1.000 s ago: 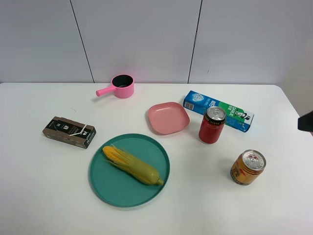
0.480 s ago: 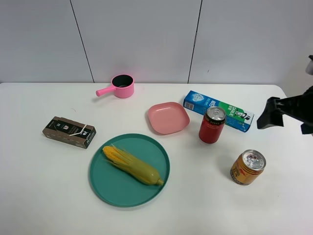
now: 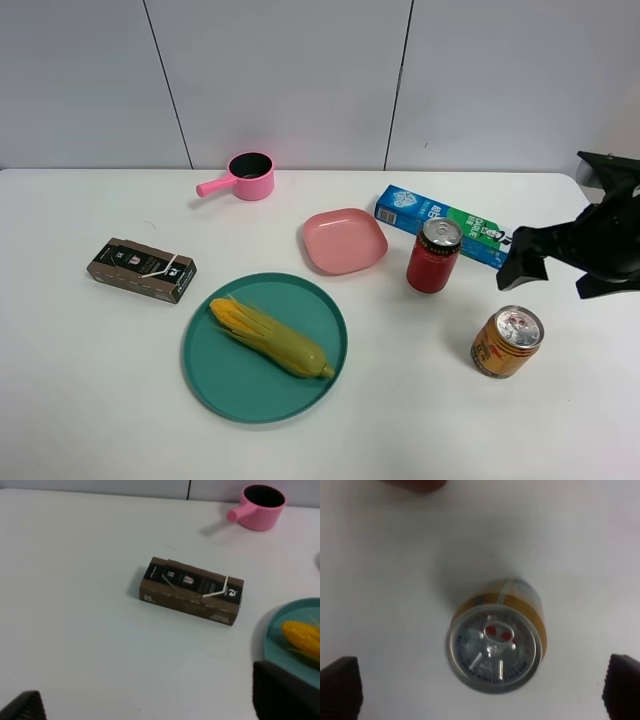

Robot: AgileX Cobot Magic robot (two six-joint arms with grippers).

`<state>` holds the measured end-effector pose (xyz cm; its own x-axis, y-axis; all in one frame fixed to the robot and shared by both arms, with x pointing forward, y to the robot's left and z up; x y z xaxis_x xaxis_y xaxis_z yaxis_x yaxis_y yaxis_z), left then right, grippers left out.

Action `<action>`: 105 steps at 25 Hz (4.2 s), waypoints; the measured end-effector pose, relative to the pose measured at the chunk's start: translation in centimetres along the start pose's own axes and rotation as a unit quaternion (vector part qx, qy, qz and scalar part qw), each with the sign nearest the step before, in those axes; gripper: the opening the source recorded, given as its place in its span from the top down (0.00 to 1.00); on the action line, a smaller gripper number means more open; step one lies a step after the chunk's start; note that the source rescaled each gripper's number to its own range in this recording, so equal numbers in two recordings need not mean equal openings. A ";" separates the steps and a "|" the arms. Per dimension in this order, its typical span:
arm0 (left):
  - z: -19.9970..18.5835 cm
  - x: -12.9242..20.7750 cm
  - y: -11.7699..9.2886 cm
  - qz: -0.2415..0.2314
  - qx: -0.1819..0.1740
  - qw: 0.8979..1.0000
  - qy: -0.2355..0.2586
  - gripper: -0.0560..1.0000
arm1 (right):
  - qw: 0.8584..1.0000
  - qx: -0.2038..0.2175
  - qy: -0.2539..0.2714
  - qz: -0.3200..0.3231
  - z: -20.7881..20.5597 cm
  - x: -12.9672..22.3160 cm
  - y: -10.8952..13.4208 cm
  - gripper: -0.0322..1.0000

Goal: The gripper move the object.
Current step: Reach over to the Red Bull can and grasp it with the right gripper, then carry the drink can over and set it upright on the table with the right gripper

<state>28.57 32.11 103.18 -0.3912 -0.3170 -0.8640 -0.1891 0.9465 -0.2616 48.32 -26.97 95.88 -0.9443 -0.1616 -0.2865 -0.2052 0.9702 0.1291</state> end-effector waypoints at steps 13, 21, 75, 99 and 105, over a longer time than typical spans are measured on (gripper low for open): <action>0.0 0.0 0.0 0.000 0.000 1.000 0.000 0.00 | 1.000 0.015 -0.005 -0.012 3.2 2.4 -0.6 0.00; 0.0 0.0 0.0 0.000 0.000 1.000 0.000 0.00 | 1.000 0.012 0.023 -0.008 5.0 2.4 -1.0 0.00; 0.0 0.0 0.0 0.000 0.000 1.000 0.000 0.00 | 0.850 -0.132 0.009 -0.511 5.9 -9.7 37.2 0.97; 0.0 0.0 0.0 0.000 0.000 1.000 0.000 0.00 | 0.788 -0.156 -0.046 -0.593 13.8 -4.5 44.9 0.97; 0.0 0.0 0.0 0.000 0.000 1.000 0.000 0.00 | 0.787 -0.143 -0.035 -0.599 16.5 -4.2 44.5 0.97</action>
<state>28.57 32.11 103.17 -0.3920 -0.3170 -0.8636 -0.1894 0.9464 -0.2615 47.35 19.86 87.20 -0.0155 -0.9091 -0.4164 -0.9965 0.0481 -0.0679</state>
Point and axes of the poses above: a point on each arm's last joint axis where the gripper is mounted, z pointing out along that axis toward the gripper, y along the wrist's bending axis when the last joint is at zero, x = y × z, the point moved 6 cm from there along z, pointing out along that axis toward the gripper, and after that the axes turned 13 degrees about -z, right-handed, at the moved point
